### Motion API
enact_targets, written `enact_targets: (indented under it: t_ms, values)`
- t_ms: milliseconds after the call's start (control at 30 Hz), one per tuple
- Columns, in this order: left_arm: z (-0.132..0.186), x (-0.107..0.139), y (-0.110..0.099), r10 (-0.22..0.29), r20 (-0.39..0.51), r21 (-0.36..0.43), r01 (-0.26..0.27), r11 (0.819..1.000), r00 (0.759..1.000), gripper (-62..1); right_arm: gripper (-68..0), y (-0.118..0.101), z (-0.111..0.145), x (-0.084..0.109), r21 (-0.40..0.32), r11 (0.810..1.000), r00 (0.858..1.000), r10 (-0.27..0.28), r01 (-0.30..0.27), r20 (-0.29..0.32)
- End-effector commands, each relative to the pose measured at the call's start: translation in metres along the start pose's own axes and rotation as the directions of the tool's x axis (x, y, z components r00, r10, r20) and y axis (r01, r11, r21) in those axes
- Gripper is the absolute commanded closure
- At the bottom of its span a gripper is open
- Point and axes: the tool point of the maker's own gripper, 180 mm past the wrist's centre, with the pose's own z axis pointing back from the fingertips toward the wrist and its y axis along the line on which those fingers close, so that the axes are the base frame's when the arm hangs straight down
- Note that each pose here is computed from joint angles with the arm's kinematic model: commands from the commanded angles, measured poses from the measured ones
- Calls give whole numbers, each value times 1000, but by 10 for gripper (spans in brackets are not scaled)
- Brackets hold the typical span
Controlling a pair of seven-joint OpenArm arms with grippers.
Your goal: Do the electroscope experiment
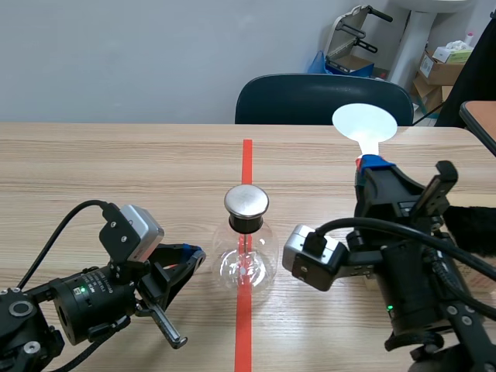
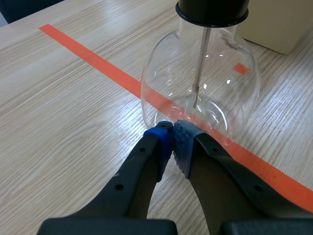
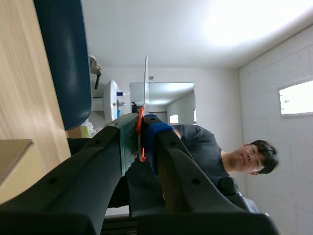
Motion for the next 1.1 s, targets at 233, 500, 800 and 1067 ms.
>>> enact_targets:
  t_ms: [233,500,800,1067]
  values:
    - [4,6,-2,6,31,-4,-6,1000,1000,-40,-20,7,1,4,39,999,1000,-1,1,-1]
    - [5,5,-2,7,29,-4,-7,1000,1000,-40,-20,13,8,-1,62,998,1000,8,-7,-17]
    - [5,3,-2,7,21,-4,-7,1000,1000,-40,-20,15,11,-3,73,997,1000,11,-9,-29]
    - [5,2,-2,7,18,-4,-7,1000,1000,-41,-20,15,11,-5,74,997,999,12,-9,-40]
